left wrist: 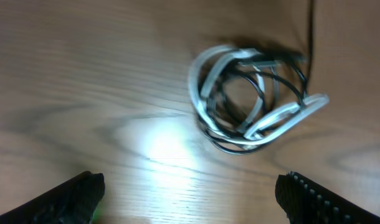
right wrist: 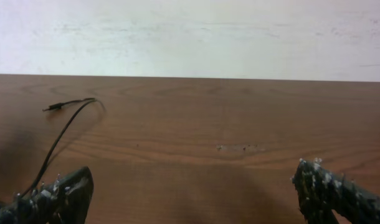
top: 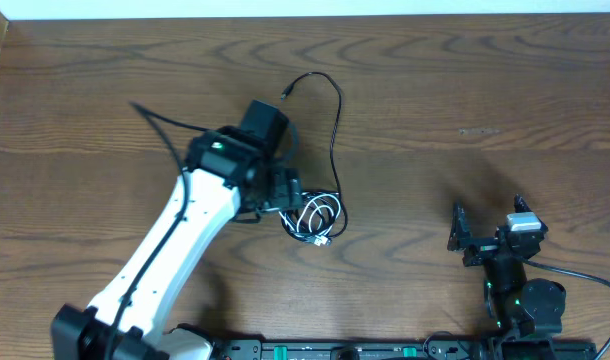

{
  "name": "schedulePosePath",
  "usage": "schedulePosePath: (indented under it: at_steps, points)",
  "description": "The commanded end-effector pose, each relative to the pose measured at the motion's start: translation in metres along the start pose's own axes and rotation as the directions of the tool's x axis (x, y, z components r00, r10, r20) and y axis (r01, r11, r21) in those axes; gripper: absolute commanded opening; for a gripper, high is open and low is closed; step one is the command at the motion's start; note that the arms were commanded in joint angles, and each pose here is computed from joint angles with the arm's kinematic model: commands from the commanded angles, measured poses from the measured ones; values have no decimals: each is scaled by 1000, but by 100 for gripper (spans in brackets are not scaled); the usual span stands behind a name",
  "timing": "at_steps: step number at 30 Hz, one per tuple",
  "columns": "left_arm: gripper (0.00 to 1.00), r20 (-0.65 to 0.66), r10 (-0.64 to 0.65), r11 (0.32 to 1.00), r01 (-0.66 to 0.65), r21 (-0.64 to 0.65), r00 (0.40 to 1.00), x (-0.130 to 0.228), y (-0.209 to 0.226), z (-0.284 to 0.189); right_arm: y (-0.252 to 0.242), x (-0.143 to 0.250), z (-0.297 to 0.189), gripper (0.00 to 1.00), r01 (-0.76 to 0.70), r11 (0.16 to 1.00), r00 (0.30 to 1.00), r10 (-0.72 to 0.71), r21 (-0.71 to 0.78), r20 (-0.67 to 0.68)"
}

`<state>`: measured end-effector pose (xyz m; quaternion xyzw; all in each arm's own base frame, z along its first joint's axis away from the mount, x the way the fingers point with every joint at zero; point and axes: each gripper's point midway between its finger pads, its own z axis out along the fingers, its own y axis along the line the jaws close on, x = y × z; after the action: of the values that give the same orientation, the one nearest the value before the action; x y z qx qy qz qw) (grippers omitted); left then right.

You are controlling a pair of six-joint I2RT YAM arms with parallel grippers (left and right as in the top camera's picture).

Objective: Untangle cables
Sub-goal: 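Lower the left gripper back onto the bundle and grasp a white cable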

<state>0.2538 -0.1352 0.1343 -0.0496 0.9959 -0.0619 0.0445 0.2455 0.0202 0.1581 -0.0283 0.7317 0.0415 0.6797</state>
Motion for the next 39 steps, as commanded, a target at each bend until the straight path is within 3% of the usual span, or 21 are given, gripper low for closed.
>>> schedulePosePath:
  at_steps: [1, 22, 39]
  points:
    - [93, -79, 97, 994, -93, 51, 992, 13, -16, 14, 1, 1, 0, 99, -10, 1000, 1000, 10, -2, 1]
    - [93, -223, 92, 995, -100, -27, 970, 19, -15, 63, 1, 1, 0, 99, -10, 1000, 1000, 10, -2, 1]
    - [93, -148, 108, 993, -112, -21, 983, 2, -19, 67, 1, 1, 0, 99, -10, 1000, 1000, 10, -2, 1]
